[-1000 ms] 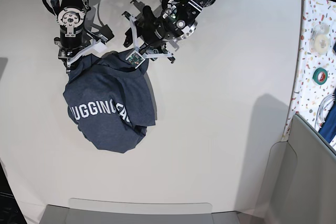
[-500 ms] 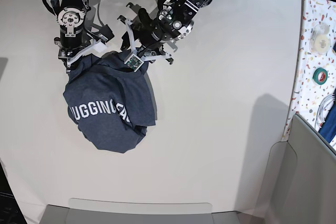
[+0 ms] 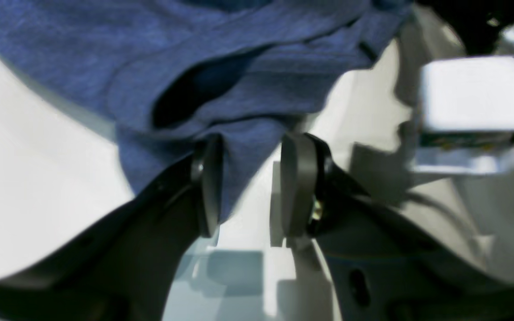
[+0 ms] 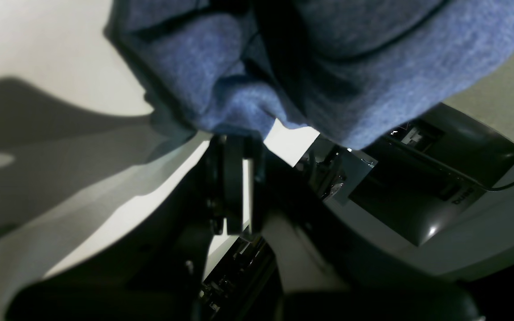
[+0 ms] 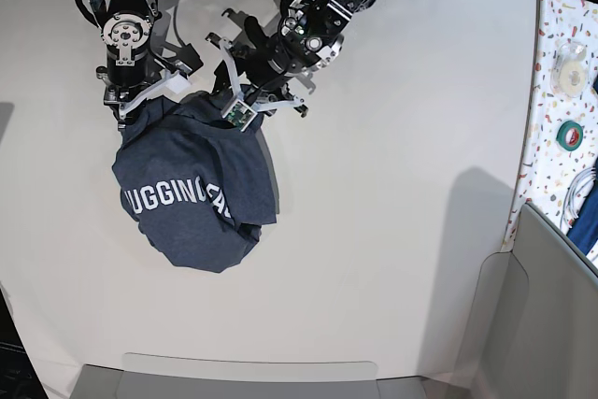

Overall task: Layout the t-shirt on the table in an organized manner, then fold the t-shirt properly
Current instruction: 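Move the left gripper to the t-shirt beside the right gripper and grasp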

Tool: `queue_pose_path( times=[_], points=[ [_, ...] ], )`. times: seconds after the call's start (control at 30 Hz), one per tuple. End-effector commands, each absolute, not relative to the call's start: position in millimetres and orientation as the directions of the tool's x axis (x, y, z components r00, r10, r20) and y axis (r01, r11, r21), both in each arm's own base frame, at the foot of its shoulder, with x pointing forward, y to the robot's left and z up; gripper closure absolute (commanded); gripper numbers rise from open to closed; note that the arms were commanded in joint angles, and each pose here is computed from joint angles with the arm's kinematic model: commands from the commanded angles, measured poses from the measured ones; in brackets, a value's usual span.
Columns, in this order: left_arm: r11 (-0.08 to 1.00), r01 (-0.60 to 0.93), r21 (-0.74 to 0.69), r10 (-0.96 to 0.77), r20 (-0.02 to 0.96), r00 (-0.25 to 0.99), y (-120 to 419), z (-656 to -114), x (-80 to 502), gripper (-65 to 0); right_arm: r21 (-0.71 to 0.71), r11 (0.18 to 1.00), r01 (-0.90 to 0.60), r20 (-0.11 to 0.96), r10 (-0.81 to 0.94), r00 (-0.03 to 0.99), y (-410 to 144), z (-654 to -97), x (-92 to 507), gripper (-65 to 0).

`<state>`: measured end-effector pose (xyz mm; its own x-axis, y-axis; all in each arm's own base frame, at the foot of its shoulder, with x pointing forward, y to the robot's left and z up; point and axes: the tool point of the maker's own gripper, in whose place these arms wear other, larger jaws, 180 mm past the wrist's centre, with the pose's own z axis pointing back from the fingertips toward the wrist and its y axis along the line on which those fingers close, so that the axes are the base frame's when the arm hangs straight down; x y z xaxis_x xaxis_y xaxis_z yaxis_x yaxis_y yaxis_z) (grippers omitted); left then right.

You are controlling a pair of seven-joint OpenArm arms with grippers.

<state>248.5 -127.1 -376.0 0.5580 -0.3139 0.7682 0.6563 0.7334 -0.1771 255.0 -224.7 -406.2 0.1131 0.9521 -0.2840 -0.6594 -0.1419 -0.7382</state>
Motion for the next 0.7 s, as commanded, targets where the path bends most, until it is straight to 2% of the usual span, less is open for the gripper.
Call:
queue_pose_path(
  times=[0.0,0.2,0.67],
  points=[
    [0.728,0.660,-0.185,-0.277,0.802,0.530,-135.5,-361.5,255.4,-21.9,-0.600,-0.113,-0.792,-0.277,0.958,0.073,-224.9,-444.2,212.5,0.0],
    [0.733,0.653,-0.190,-0.306,0.766,0.566,-133.7,-383.9,250.9,-21.8,-0.600,-0.113,-0.792,-0.277,0.958,0.073,-224.9,-444.2,212.5,0.0],
    [0.740,0.644,-0.197,-0.282,0.778,0.561,-135.6,-392.0,253.6,-21.6,-0.600,-0.111,-0.793,-0.276,0.958,0.074,-225.3,-444.6,212.2,0.0]
  ],
)
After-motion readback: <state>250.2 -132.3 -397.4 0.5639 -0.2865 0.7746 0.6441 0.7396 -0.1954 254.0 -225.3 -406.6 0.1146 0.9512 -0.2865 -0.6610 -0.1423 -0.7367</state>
